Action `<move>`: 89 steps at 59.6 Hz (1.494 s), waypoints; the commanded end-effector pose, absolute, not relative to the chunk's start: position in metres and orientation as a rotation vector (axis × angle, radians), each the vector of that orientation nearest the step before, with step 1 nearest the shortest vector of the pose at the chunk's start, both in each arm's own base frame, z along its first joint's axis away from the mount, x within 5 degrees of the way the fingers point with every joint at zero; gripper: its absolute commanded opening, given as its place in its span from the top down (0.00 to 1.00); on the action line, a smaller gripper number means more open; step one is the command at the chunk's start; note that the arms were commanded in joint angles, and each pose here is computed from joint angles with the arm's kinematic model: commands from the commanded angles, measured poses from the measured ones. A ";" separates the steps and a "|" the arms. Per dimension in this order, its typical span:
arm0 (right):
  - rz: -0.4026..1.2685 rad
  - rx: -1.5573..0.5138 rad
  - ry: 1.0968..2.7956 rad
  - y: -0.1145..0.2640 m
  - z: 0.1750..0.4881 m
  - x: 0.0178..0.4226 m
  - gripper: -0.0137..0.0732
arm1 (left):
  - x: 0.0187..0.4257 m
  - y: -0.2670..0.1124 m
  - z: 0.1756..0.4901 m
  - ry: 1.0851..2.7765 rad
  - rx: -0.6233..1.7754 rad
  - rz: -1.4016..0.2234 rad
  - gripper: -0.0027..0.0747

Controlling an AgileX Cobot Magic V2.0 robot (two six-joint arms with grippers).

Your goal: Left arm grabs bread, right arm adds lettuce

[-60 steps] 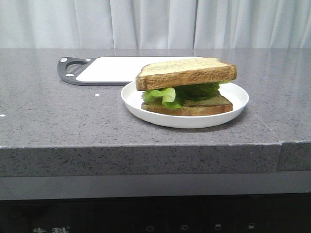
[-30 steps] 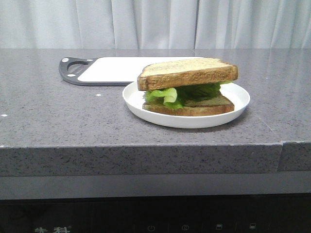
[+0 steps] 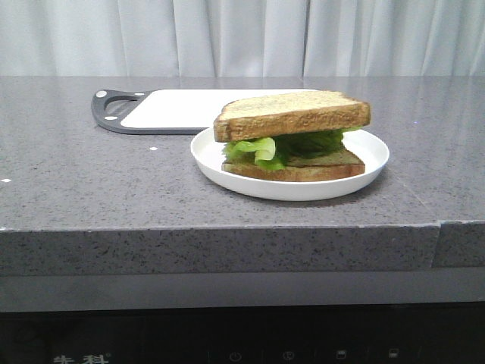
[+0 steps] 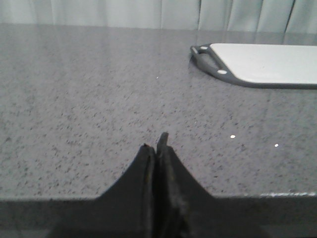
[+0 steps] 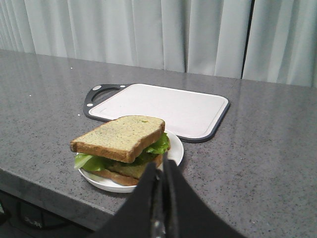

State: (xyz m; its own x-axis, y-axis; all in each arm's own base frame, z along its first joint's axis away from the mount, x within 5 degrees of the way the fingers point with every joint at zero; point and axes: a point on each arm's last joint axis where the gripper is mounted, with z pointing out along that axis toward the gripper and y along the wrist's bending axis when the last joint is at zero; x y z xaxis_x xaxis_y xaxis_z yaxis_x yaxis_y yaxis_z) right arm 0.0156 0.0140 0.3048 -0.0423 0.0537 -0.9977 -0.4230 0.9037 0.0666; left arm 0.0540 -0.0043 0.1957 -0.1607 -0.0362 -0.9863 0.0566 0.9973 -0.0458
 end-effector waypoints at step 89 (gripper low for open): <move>-0.003 0.059 1.542 -0.001 0.214 0.052 0.87 | 0.055 -0.003 0.202 1.581 -0.027 -0.104 0.99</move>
State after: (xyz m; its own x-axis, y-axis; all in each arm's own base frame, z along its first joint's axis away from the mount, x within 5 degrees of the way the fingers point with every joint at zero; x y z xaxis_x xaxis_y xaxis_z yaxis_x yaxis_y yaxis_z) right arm 0.0533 0.0014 0.2056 -0.0998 0.0521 -0.9936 0.0026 0.9986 0.0521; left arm 0.0558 -0.0039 0.1938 -0.1141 -0.0598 -0.9917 0.0493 0.9966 -0.0657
